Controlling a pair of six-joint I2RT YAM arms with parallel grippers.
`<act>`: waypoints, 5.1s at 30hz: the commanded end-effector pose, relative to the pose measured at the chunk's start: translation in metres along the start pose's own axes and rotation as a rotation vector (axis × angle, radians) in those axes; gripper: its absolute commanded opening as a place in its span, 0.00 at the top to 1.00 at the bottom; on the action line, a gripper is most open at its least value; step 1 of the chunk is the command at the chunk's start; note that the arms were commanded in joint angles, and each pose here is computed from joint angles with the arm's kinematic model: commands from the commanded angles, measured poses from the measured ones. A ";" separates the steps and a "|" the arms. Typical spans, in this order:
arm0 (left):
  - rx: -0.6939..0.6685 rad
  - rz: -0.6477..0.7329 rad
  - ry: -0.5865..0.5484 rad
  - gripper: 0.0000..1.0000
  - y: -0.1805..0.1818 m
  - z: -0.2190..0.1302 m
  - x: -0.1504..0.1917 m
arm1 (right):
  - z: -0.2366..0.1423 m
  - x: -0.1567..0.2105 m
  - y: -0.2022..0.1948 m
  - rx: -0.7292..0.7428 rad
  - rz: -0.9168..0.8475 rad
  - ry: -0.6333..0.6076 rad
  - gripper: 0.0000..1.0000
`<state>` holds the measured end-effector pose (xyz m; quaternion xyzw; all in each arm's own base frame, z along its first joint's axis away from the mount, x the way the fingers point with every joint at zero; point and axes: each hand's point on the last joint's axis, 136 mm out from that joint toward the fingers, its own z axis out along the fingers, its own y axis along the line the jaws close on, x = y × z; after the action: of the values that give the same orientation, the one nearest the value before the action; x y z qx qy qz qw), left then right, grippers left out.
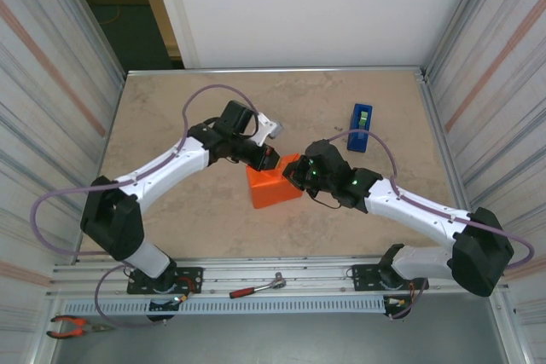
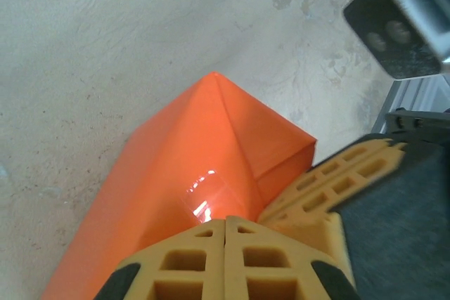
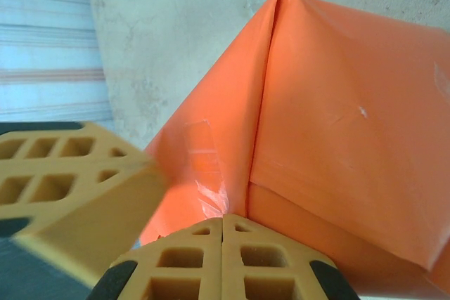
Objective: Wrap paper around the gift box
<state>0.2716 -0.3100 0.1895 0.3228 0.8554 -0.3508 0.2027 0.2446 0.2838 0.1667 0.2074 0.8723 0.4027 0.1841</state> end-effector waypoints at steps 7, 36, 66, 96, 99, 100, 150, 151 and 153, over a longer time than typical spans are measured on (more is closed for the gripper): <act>0.021 0.037 -0.013 1.00 -0.017 -0.020 0.004 | 0.007 0.020 -0.070 0.242 0.025 0.050 1.00; -0.086 0.061 0.146 1.00 0.007 0.002 0.064 | 0.007 0.018 -0.043 0.205 -0.071 0.075 1.00; -0.092 0.071 0.163 1.00 0.013 0.007 0.079 | -0.003 0.015 -0.009 0.122 -0.232 0.091 0.81; -0.094 0.068 0.177 1.00 0.015 0.009 0.082 | -0.010 0.015 -0.004 0.124 -0.283 0.113 0.73; -0.094 0.067 0.178 1.00 0.015 0.009 0.082 | -0.012 0.014 -0.005 0.124 -0.283 0.113 0.73; -0.094 0.068 0.178 1.00 0.015 0.009 0.082 | -0.012 0.014 -0.005 0.124 -0.283 0.114 0.73; -0.086 0.067 0.168 1.00 0.014 0.008 0.082 | 0.020 -0.012 0.001 0.008 -0.215 0.191 1.00; -0.087 0.066 0.168 1.00 0.014 0.008 0.082 | 0.019 -0.009 0.002 0.005 -0.223 0.199 1.00; -0.087 0.066 0.168 1.00 0.014 0.009 0.082 | 0.017 -0.005 0.004 0.001 -0.241 0.212 1.00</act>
<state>0.2397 -0.2983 0.1696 0.3762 0.8399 -0.3248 0.2181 0.2813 0.2966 0.1729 0.0841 0.8912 0.4111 0.1721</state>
